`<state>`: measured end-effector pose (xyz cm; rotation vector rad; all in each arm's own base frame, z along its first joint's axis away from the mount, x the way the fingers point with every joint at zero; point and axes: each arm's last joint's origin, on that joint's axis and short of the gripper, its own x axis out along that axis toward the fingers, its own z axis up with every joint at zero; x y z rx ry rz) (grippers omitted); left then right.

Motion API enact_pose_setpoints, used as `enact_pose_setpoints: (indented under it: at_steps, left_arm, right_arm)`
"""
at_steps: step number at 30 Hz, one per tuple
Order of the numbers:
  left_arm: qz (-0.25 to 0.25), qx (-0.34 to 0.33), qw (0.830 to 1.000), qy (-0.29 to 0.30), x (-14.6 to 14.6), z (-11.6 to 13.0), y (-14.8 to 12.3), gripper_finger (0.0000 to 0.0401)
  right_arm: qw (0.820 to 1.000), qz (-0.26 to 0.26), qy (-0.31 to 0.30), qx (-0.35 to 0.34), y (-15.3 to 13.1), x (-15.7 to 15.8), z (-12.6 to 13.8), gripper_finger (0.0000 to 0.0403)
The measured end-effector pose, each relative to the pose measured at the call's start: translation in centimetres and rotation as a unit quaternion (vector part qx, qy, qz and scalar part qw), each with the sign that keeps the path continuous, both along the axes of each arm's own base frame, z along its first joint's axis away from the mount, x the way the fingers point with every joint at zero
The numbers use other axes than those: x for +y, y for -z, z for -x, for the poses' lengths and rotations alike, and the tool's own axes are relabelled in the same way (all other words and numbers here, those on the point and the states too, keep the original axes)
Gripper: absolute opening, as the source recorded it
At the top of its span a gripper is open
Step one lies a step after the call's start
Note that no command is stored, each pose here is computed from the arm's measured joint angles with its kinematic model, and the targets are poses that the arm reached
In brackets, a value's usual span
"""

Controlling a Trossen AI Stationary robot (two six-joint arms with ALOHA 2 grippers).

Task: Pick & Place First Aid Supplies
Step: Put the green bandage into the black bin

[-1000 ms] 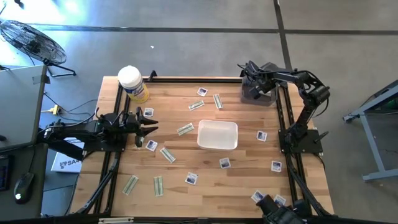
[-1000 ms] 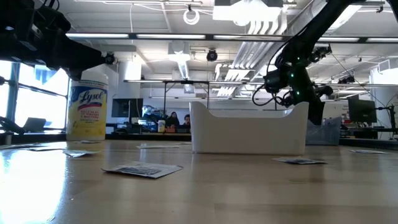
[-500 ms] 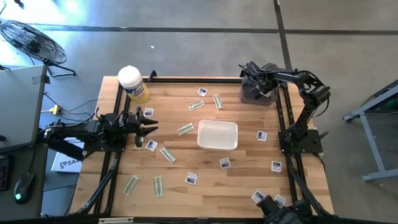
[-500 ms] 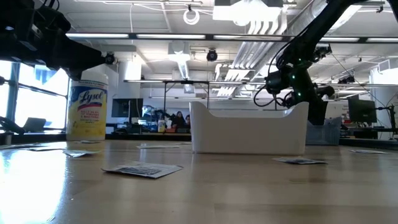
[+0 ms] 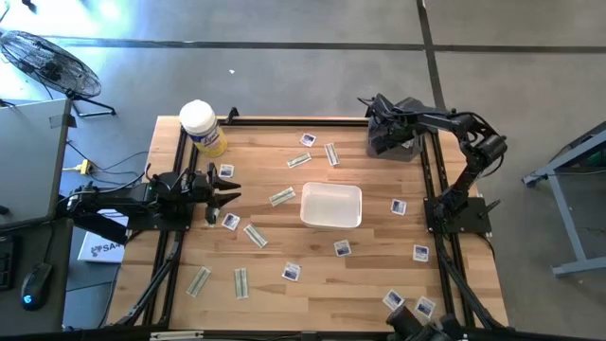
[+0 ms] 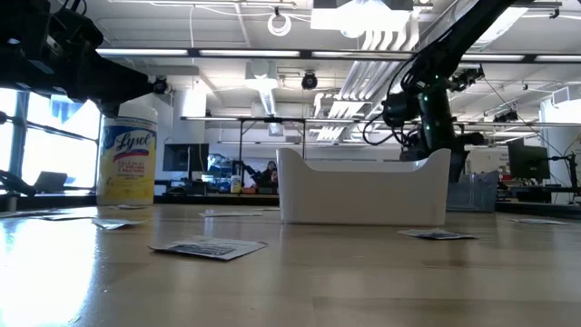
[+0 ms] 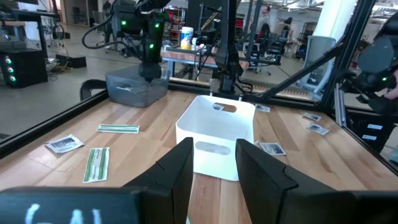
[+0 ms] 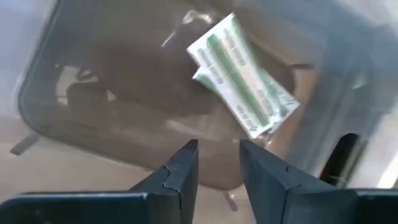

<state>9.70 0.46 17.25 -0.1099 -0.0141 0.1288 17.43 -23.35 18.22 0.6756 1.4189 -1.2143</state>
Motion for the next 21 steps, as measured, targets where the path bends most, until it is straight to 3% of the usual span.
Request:
enact_pose_setpoints:
  at_steps: [5,10,14,18,21]
  left_arm:
    - [0.0,0.0,1.0,0.0,0.0,0.0,0.0,0.0119]
    - [0.0,0.0,1.0,0.0,0.0,0.0,0.0,0.0119]
    - [0.0,0.0,1.0,0.0,0.0,0.0,0.0,0.0119]
    - [0.0,0.0,1.0,0.0,0.0,0.0,0.0,0.0119]
    - [0.0,0.0,1.0,0.0,0.0,0.0,0.0,0.0119]
  right_arm:
    - [0.998,0.05,-0.034,-0.018,-3.3,2.1,-0.8,0.0094]
    - [0.985,0.086,-0.105,-0.106,-7.2,6.1,-3.0,0.0088]
    - [0.96,0.105,-0.176,-0.191,-8.5,9.6,-5.9,0.0087]
    - [0.923,0.115,-0.243,-0.274,-8.5,12.1,-9.7,0.0087]
    - [0.908,0.115,-0.27,-0.299,-8.0,13.0,-12.2,0.0087]
